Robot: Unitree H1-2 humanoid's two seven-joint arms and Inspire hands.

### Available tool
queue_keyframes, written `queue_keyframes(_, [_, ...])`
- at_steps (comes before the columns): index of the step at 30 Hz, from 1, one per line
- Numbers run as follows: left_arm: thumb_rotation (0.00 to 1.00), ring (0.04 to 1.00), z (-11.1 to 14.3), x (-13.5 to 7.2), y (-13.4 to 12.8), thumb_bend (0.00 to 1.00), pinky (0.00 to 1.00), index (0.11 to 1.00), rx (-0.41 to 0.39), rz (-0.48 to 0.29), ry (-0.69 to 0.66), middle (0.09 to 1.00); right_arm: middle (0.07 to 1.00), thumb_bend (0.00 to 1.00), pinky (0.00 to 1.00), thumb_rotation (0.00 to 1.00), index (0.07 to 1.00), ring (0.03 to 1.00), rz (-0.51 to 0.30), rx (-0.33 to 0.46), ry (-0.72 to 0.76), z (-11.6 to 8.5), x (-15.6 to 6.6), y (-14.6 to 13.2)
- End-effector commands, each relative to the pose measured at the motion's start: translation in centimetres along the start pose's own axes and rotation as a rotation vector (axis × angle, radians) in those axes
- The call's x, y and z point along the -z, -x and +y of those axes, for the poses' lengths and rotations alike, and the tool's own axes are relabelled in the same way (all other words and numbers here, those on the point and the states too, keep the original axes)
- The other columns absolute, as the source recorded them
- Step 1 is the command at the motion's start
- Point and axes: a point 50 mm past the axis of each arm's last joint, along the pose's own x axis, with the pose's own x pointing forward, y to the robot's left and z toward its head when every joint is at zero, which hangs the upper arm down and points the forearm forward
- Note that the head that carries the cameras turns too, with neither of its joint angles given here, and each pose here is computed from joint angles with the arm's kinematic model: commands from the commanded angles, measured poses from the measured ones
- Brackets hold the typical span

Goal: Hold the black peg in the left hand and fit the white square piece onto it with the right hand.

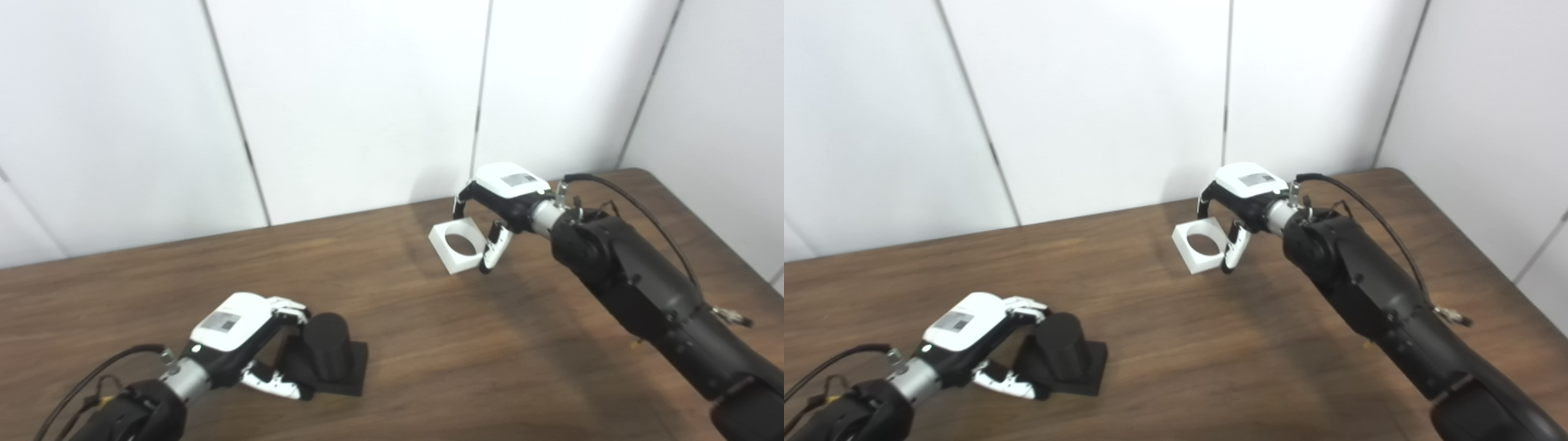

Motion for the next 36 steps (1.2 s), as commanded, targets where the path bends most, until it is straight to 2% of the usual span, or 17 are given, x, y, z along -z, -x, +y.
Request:
queue_keyframes(1, [0.07,0.826,-4.9,-0.5,1.2,0.52,0.69,0.492,0.214,0.030,-0.017,0.798,0.773,0.52,0.82,0.13,0.480,0.856,-0.048,0.072,0.052,-2.8,-0.4,0.4])
queue_keyframes(10, [0.07,0.835,-4.7,-1.4,0.2,0.52,0.68,0.492,0.213,0.033,-0.019,0.797,0.780,0.52,0.82,0.13,0.479,0.861,-0.172,0.062,0.059,-3.3,-3.1,1.5])
queue_keyframes(17, [0.07,0.821,-4.5,-1.9,-0.5,0.52,0.65,0.492,0.212,0.044,-0.005,0.802,0.777,0.52,0.80,0.13,0.479,0.856,-0.290,0.125,0.035,-3.8,-5.2,2.1])
queue_keyframes(29, [0.07,0.820,-4.6,-2.2,-1.1,0.52,0.64,0.493,0.216,0.046,-0.023,0.813,0.790,0.52,0.78,0.13,0.479,0.861,-0.422,0.121,0.036,-4.3,-9.1,2.6])
queue_keyframes(36, [0.07,0.815,-4.6,-2.3,-1.2,0.52,0.64,0.493,0.211,0.045,-0.018,0.806,0.785,0.52,0.78,0.14,0.479,0.856,-0.470,0.123,0.046,-4.5,-10.8,2.6])
